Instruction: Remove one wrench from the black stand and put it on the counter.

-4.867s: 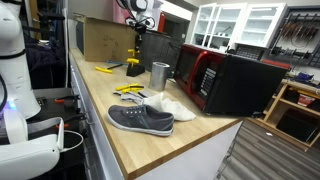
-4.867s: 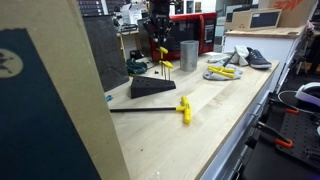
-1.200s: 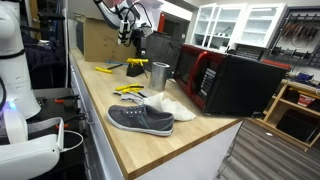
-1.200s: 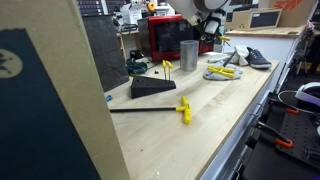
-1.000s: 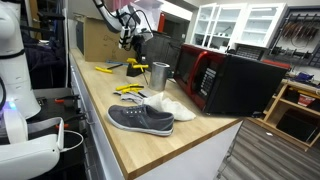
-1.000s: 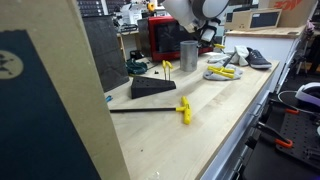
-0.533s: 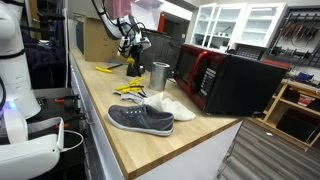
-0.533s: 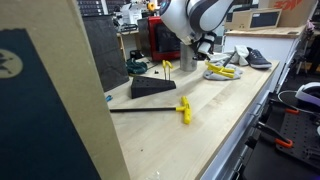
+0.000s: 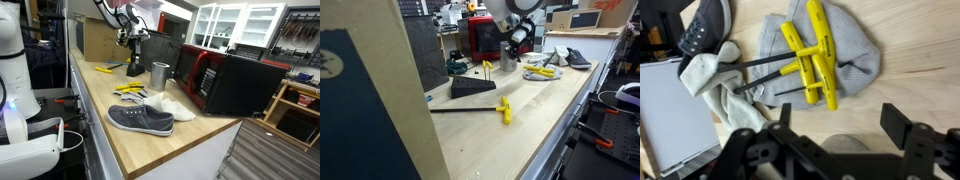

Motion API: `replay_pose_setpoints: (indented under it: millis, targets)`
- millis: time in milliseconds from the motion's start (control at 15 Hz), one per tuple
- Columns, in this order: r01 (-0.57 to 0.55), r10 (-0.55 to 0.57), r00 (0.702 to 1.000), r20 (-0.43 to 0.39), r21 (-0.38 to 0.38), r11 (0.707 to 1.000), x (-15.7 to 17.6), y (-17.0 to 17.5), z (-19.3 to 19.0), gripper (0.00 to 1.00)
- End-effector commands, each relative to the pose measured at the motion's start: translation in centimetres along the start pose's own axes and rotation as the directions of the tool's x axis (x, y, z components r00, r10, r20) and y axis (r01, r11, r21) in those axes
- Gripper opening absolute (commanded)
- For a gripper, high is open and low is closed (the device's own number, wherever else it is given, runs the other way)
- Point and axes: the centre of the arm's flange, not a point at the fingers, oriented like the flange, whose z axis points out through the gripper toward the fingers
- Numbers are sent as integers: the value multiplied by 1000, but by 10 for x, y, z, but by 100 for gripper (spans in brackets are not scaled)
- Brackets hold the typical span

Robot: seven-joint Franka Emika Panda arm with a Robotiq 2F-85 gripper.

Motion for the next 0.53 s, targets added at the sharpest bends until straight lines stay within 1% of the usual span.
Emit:
replay_pose_setpoints:
  millis: [0, 133, 333, 467]
  targets:
    - [-36, 37, 999, -1, 201, 979, -22, 33, -46, 100]
    - [-42, 46, 999, -6, 294, 955, -27, 43, -67, 100]
    - [-29, 35, 999, -8, 389, 921, -35, 50, -90, 100]
    - [6, -2, 1000, -8, 469, 883, -35, 53, -102, 100]
